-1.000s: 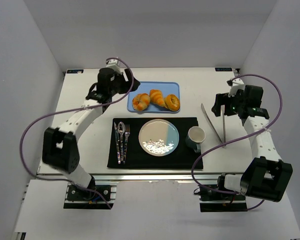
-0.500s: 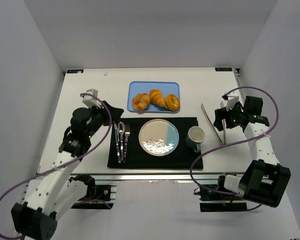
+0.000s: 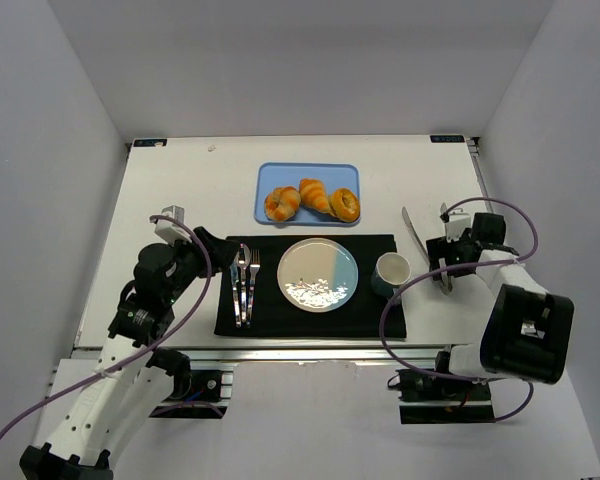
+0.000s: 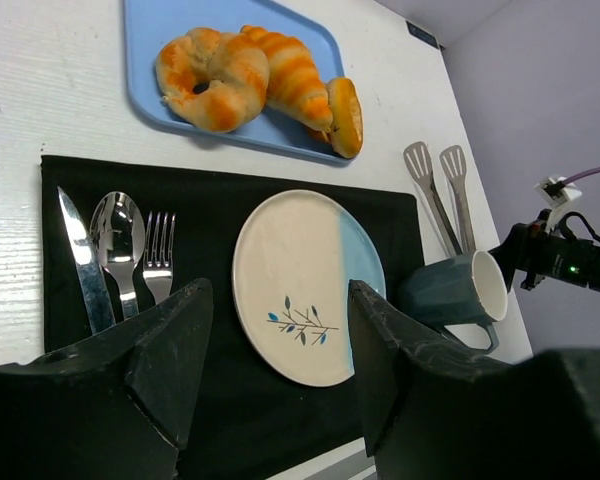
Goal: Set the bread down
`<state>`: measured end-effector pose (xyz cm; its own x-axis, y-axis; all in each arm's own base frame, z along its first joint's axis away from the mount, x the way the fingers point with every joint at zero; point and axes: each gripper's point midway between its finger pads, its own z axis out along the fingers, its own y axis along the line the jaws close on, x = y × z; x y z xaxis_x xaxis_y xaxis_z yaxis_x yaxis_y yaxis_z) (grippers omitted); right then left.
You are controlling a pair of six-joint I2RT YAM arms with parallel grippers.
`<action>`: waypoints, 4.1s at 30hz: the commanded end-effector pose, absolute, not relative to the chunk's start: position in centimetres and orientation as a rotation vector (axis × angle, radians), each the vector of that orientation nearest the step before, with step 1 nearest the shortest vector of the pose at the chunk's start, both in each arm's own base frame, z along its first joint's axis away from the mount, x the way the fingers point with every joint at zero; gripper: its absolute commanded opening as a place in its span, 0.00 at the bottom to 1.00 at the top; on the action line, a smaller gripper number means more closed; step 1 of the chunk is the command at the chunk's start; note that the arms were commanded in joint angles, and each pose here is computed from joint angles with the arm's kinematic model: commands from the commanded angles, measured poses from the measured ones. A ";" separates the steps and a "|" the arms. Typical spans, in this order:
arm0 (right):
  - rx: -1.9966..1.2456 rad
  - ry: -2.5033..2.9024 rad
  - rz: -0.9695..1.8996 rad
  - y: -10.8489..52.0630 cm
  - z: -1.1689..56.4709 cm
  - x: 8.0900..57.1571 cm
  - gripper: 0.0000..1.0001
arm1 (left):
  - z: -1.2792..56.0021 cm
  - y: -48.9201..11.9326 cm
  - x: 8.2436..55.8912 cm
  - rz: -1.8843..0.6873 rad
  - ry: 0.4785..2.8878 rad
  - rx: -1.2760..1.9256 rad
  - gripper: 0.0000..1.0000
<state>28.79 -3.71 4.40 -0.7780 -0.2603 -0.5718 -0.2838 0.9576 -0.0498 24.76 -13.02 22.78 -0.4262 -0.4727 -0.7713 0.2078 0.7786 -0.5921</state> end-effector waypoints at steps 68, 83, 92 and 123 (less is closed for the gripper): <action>-0.977 2.243 0.330 13.0 16.3 33.9 0.40 | 24.1 -11.2 23.2 -0.727 1.852 -0.299 0.67; -0.954 2.089 0.291 13.1 20.5 34.4 0.40 | 24.3 -11.2 23.1 -0.728 1.847 -0.300 0.67; -0.951 2.135 0.271 13.0 18.5 35.1 0.46 | 24.2 -11.2 23.1 -0.730 1.847 -0.304 0.67; -1.082 1.882 0.325 14.6 24.4 31.4 0.05 | 24.7 -11.3 23.7 -0.733 1.835 -0.302 0.67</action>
